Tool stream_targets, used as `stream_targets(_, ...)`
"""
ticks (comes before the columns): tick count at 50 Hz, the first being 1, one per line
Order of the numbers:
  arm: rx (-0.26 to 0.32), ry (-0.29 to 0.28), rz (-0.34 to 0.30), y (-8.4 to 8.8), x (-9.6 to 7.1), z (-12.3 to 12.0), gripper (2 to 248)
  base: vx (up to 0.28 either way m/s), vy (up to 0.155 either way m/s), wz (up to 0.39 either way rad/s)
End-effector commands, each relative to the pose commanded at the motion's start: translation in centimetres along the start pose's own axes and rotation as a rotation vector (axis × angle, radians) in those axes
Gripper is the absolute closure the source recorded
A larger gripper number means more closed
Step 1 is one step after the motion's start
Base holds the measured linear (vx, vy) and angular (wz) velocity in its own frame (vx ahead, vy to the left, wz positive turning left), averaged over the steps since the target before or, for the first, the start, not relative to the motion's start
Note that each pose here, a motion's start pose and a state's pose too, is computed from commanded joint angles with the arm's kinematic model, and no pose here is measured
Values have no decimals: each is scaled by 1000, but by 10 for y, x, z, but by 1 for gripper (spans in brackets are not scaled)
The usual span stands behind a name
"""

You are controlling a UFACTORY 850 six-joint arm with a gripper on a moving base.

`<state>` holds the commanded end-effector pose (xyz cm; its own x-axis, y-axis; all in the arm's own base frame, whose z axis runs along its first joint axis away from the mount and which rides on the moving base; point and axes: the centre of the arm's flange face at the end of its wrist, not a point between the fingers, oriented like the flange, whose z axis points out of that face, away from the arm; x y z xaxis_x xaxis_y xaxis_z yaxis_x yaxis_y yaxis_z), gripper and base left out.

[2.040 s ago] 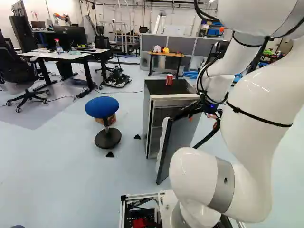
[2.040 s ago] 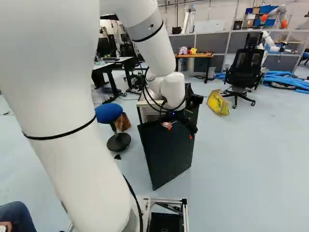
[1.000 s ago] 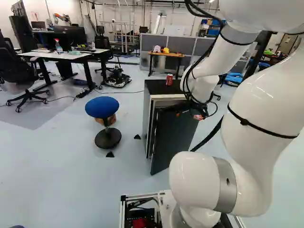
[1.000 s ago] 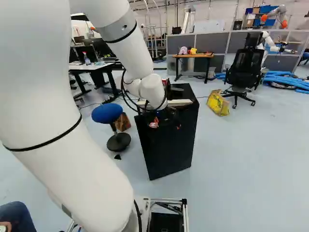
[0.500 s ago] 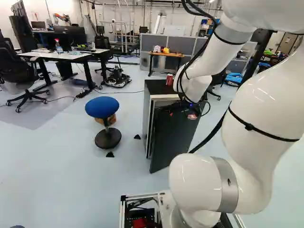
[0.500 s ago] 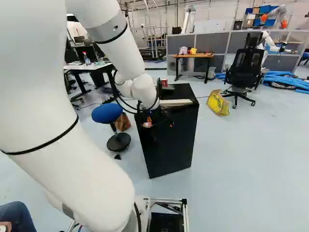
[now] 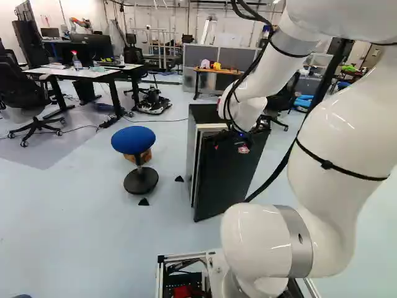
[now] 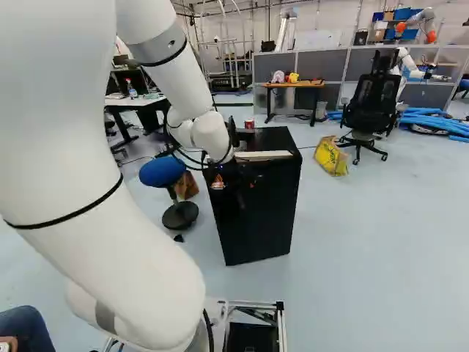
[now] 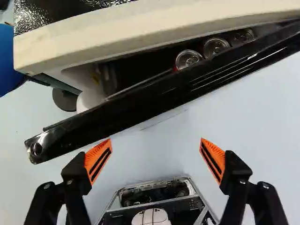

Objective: Grab a drink from the fridge

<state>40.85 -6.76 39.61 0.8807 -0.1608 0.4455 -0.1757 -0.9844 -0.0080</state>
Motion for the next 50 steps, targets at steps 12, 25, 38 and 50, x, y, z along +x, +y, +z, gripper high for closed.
stream_targets(12,8,1,-15,-7,8,4,3,0,0,0)
stream_targets(25,12,4,-25,-12,17,8,3,0,0,0)
stream_targets(38,16,6,-31,-16,27,13,3,0,0,0)
stream_targets(50,18,9,-36,-19,36,18,3,0,0,0)
